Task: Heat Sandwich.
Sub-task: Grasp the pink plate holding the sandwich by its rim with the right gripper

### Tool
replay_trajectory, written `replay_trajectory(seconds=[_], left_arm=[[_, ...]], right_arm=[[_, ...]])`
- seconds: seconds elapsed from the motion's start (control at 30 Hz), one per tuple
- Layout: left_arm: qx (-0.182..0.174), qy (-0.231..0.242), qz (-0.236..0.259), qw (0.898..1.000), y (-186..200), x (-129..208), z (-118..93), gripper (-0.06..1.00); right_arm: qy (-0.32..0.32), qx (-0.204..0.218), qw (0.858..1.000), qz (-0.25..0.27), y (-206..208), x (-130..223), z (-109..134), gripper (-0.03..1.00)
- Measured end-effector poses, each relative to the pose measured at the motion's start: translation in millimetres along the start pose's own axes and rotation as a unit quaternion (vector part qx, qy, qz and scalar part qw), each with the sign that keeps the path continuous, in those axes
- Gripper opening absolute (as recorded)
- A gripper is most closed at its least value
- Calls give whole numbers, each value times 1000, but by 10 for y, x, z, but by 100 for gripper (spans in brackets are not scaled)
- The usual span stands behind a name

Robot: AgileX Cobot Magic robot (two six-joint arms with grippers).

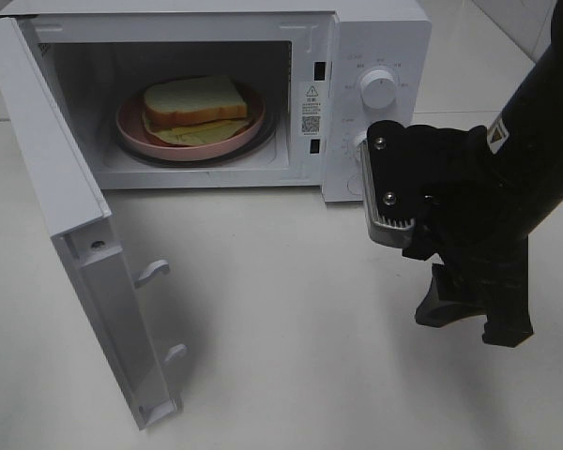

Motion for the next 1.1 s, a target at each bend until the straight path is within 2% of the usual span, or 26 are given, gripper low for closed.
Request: replay_trajectory(seconds=[0.03, 0.07, 0.1, 0.2, 0.37, 0.57, 0.83, 1.1], left_arm=[[0, 0, 0, 1000, 0, 0, 0, 99], [0, 0, 0, 1000, 0, 0, 0, 99], [0, 0, 0, 1000, 0, 0, 0, 99], [0, 0, 0, 1000, 0, 0, 0, 99], [0, 0, 0, 1000, 0, 0, 0, 99], [0, 0, 0, 1000, 0, 0, 0, 99], [0, 0, 0, 1000, 0, 0, 0, 99], [0, 0, 0, 1000, 0, 0, 0, 99]], right_arm=[[7, 5, 1000, 3, 0, 8, -16, 68], [7, 5, 1000, 3, 0, 8, -16, 68], [9, 8, 1000, 2, 0, 7, -26, 77], [13, 15, 1000, 1, 1, 3, -48, 89], [20, 21, 1000, 4, 1, 12, -67, 91], [45, 46, 998, 26, 13, 74, -164, 91], [95, 86, 990, 53, 32, -24, -506, 89], [121, 111, 985, 47, -34, -230, -796, 89]])
Point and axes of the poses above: a point on each arm's last joint axis where the gripper is mounted, y pointing back along that axis away from the gripper, z along the wrist's bending axis when the last joint is at zero, x = y × z, the point moved 7 cm from there along -y, pointing out along that axis toward the gripper, and after that the axes turned 15 degrees about y, right-handed, at the moved point
